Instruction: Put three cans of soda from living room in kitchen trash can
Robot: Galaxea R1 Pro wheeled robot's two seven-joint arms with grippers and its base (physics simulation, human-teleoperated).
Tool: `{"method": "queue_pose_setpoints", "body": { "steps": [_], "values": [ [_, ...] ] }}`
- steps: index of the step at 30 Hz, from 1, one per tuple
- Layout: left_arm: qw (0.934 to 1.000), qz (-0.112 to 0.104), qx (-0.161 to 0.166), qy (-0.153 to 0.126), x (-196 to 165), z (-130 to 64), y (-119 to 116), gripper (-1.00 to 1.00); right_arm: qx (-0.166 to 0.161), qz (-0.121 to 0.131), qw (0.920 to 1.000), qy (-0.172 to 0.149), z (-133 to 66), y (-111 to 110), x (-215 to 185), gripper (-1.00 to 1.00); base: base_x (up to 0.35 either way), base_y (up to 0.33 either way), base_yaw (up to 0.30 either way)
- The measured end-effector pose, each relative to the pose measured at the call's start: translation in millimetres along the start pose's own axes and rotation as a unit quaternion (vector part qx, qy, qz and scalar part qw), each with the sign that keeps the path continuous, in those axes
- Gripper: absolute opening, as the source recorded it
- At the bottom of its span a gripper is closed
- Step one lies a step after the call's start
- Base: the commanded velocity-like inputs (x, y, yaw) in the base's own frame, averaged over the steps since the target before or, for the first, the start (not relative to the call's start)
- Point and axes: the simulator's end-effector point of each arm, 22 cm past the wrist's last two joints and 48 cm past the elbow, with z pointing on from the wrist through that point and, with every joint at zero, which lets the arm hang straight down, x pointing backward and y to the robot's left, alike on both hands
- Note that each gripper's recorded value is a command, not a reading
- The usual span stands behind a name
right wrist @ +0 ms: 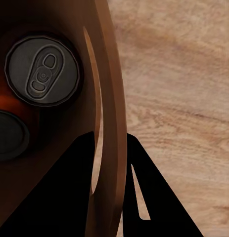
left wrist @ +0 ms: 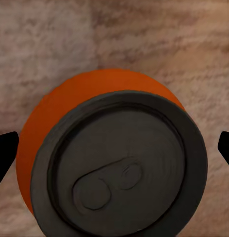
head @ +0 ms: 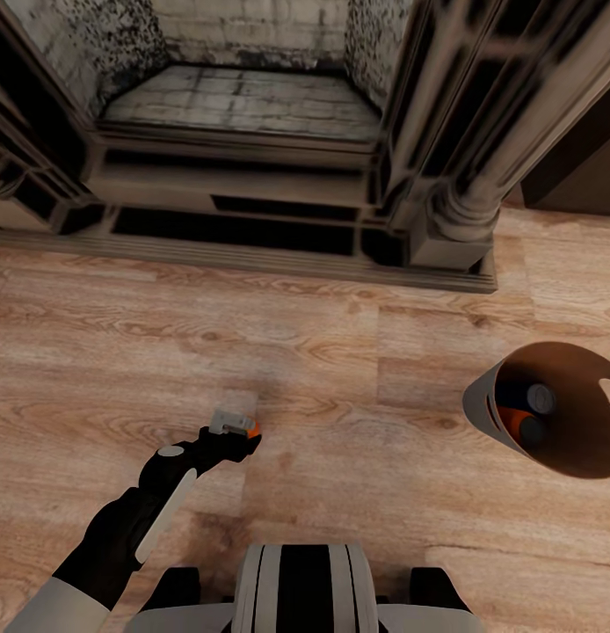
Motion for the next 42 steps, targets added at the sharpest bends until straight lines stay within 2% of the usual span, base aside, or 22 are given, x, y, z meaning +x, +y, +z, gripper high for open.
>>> {"method": "queue_pose_setpoints", "body": {
  "steps": [3,4,12,35,37,42],
  "values": [
    [1.0,0.0,0.0,0.001,0.7,0.5,0.0,1.0,-0.001,0.0,1.0,0.001,0.7,0.7,0.6,-1.0,0.0,0.0,0.0],
    [1.0,0.0,0.0,0.001,0.8,0.6,0.0,-1.0,-0.001,0.0,1.0,0.001,0.9,0.7,0.7,-1.0,0.0,0.0,0.0],
    [0.9999,-0.001,0.002,-0.017,-6.6,0.7,-0.4,-1.0,0.0,-0.001,1.0,0.003,1.3,-0.1,2.0,-1.0,0.0,0.0,0.0],
    [0.9987,0.011,0.001,-0.049,-46.5,-35.1,-5.5,-1.0,0.007,0.008,0.9991,-0.042,-44.5,-10.5,-18.5,-1.0,0.0,0.0,0.0],
    [0.9987,0.013,0.008,-0.049,-48.9,-38.9,-8.2,-1.0,0.007,0.008,0.9989,-0.046,-48.5,-11.4,-20.1,-1.0,0.0,0.0,0.0],
    [0.9979,0.015,0.05,-0.039,-49.8,-49.3,-27.2,-1.0,0.006,0.008,0.9987,-0.049,-58.8,-13.0,-24.4,-1.0,0.0,0.0,0.0]
  ]
}}
